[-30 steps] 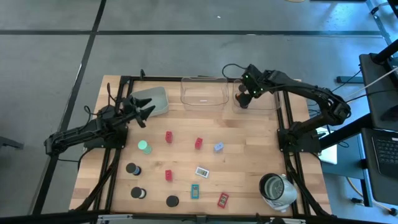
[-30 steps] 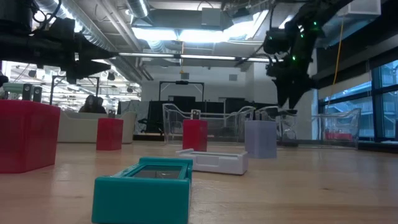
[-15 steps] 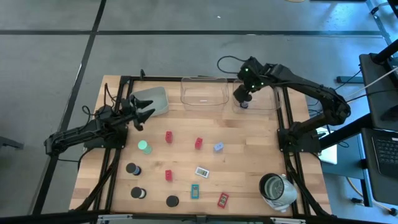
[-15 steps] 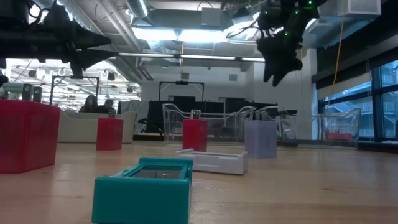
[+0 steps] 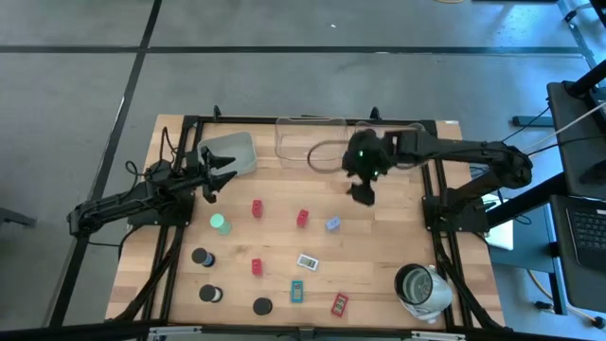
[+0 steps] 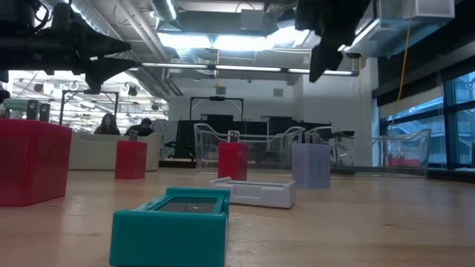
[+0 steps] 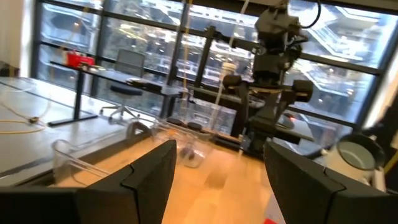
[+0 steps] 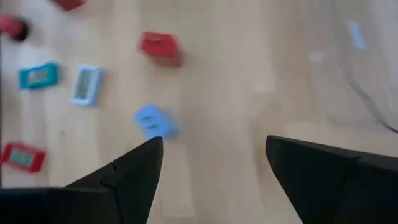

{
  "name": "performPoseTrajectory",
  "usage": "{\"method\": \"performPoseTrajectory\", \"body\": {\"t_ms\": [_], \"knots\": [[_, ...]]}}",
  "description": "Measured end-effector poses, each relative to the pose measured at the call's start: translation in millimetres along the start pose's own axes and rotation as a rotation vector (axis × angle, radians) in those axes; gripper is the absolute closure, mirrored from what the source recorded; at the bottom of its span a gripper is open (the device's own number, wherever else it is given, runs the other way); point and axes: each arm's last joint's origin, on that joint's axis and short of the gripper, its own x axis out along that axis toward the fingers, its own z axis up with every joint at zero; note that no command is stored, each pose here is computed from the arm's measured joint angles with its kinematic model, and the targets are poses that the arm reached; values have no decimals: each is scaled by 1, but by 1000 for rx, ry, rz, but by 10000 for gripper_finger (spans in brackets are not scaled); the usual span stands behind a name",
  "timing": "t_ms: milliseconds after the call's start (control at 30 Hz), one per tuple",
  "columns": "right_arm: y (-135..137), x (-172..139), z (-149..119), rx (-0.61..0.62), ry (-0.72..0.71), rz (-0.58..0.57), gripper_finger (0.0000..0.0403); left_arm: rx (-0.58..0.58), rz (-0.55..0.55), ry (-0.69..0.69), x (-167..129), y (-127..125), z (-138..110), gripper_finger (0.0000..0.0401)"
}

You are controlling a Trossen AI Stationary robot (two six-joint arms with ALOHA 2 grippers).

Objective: Pick & Place Office items
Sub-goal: Put the violet adapter into the left transparent bin

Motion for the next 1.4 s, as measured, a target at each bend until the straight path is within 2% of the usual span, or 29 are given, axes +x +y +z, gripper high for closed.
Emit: {"method": "performPoseTrajectory", "body": {"t_ms": [133, 267, 400, 567, 867, 1133, 1400], "knots": [[33, 5, -1, -106, -9, 25, 116, -1, -43, 17, 0, -1, -1, 161], [60, 7, -1, -160, -62, -4, 112, -2, -41, 29, 0, -1, -2, 162], [77, 10, -3, -208, -88, -51, 104, -2, -38, 36, 0, -1, -3, 162], [89, 31, -4, -239, -33, -62, 93, -2, -37, 36, 0, -1, -3, 162], [95, 98, -8, -449, 167, -72, 87, 6, -27, 30, 0, 0, -2, 162], [84, 144, -13, -456, 300, -93, 89, 6, -25, 31, 0, 0, -2, 162], [79, 156, -8, -441, 264, -95, 92, 6, -24, 30, 0, 0, -2, 162]]}}
